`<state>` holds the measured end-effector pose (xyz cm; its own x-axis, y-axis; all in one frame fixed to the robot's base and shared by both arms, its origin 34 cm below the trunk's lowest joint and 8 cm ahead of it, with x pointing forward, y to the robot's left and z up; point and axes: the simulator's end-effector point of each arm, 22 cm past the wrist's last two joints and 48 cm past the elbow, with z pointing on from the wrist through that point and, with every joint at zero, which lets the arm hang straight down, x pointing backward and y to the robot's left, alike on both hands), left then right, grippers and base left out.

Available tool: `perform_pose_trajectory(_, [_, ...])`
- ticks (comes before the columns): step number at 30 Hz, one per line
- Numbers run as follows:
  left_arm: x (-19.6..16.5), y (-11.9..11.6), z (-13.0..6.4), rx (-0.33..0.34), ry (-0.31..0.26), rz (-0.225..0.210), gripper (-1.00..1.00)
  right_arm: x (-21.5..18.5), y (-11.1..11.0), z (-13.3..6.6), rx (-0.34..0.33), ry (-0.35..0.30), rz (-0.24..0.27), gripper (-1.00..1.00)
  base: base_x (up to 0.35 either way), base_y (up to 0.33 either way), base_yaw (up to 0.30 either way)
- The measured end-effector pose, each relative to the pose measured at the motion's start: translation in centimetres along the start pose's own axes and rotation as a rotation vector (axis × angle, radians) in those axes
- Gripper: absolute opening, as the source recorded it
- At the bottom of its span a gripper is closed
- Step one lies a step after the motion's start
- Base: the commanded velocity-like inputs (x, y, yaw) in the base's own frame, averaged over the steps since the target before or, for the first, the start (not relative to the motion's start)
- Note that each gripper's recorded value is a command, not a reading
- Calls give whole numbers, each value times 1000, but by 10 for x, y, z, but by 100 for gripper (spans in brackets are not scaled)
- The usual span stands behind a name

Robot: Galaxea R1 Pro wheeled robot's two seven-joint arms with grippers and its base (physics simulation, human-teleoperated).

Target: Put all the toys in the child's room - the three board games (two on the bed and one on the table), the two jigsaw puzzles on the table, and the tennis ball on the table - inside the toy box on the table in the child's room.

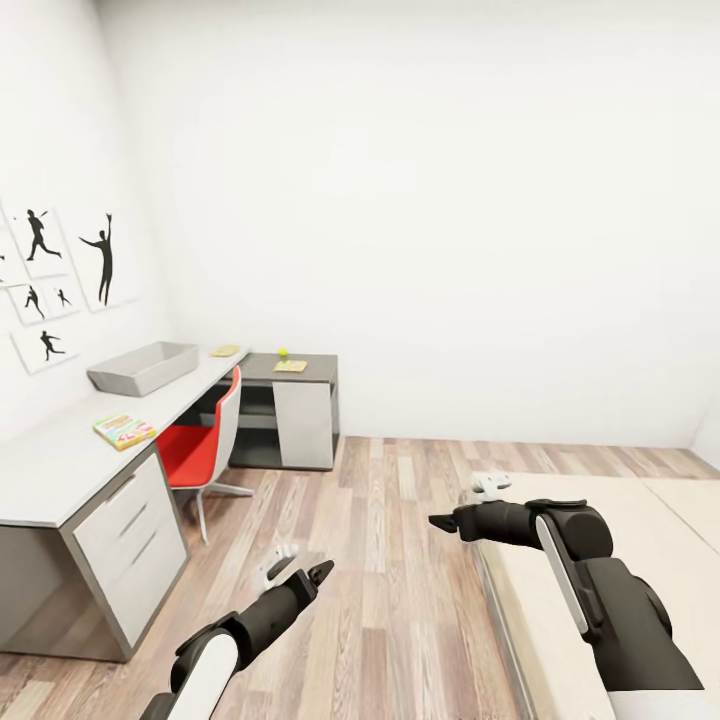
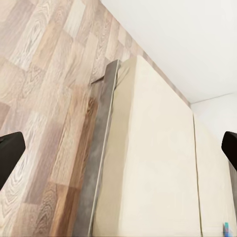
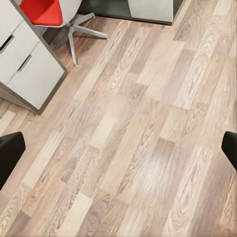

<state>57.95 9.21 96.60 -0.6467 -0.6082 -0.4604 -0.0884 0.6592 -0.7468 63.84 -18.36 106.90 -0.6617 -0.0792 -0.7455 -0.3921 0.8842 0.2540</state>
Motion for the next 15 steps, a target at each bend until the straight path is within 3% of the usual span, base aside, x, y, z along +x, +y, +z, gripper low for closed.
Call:
perform_pose_trajectory(7, [0,0,0,0,0,0,100,-1,0,0,-1,-2,-1,100,-2,0,-140])
perform_pose_trajectory(15, [0,0,0,-1,0,0,100,-1,0,-1,0,-2,-1,100,-1,0,-49])
